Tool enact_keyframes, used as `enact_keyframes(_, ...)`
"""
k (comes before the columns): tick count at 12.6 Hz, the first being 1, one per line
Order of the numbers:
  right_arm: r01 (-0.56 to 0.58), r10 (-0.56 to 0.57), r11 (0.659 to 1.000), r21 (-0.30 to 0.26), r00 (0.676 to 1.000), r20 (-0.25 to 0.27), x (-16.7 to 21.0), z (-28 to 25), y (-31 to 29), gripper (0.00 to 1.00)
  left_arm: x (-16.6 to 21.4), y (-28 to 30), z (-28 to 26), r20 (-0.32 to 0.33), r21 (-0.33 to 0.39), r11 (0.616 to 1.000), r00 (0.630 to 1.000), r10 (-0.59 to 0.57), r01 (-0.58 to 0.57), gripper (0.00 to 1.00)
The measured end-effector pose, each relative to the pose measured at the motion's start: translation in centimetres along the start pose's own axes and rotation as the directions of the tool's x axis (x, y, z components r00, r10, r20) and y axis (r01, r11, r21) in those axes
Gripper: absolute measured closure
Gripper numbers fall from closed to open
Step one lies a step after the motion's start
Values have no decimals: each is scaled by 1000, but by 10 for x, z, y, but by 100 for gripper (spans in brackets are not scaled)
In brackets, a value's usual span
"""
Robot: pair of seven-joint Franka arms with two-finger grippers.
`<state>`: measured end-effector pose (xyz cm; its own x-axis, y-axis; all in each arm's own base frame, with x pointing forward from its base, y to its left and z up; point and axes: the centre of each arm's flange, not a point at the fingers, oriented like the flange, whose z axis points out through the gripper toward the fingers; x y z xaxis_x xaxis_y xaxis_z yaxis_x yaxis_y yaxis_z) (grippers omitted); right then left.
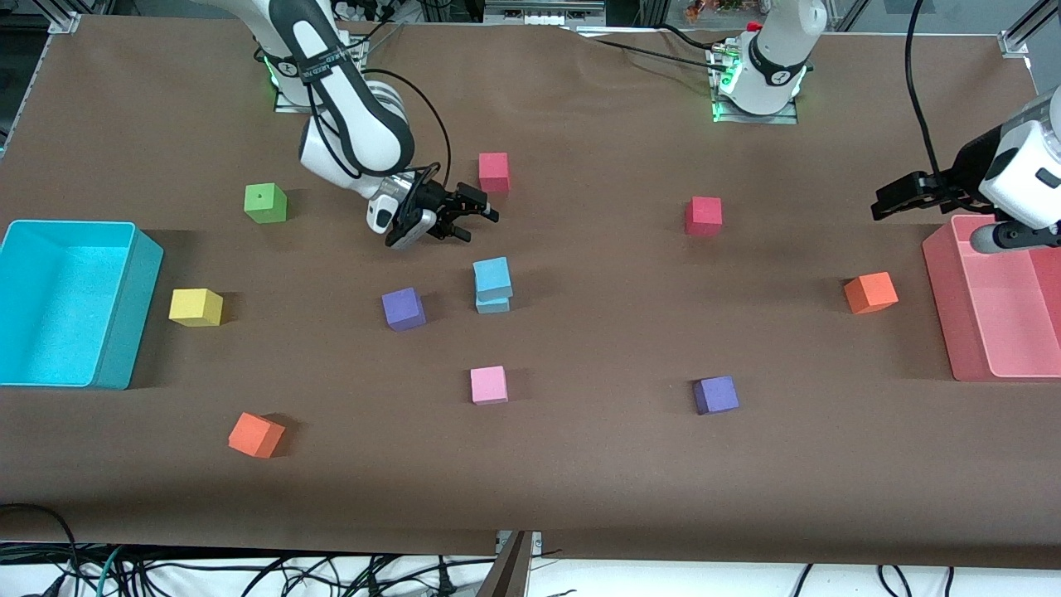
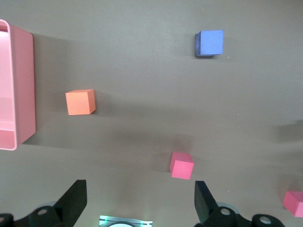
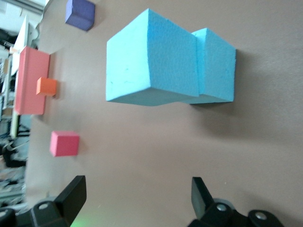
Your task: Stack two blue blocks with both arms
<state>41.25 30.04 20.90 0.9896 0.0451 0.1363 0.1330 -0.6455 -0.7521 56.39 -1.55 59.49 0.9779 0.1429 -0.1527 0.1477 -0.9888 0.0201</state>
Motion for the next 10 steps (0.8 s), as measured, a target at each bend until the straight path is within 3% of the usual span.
enact_keyframes(2,23,-22,1000,-5,993,118,18,-19,5,1,-2,-5,-3,-4,8,1000,1000,3,-3,0)
enact_keyframes(4,72,-58,996,-51,969,240,37,-44,7,1,-4,-11,-6,-9,46,999,1000,3,-2,0)
enact_keyframes(6,144,-80,978,-150,927,367,60,-78,-3,1,-6,-14,-7,-6,70,998,1000,1,0,0)
enact_keyframes(8,227,-78,936,-268,879,470,86,-121,-21,1,-6,-15,-7,-6,77,997,1000,0,1,0)
enact_keyframes(10,306,-43,853,-422,847,529,112,-176,-33,0,-6,-15,-7,-6,78,997,1000,0,0,0)
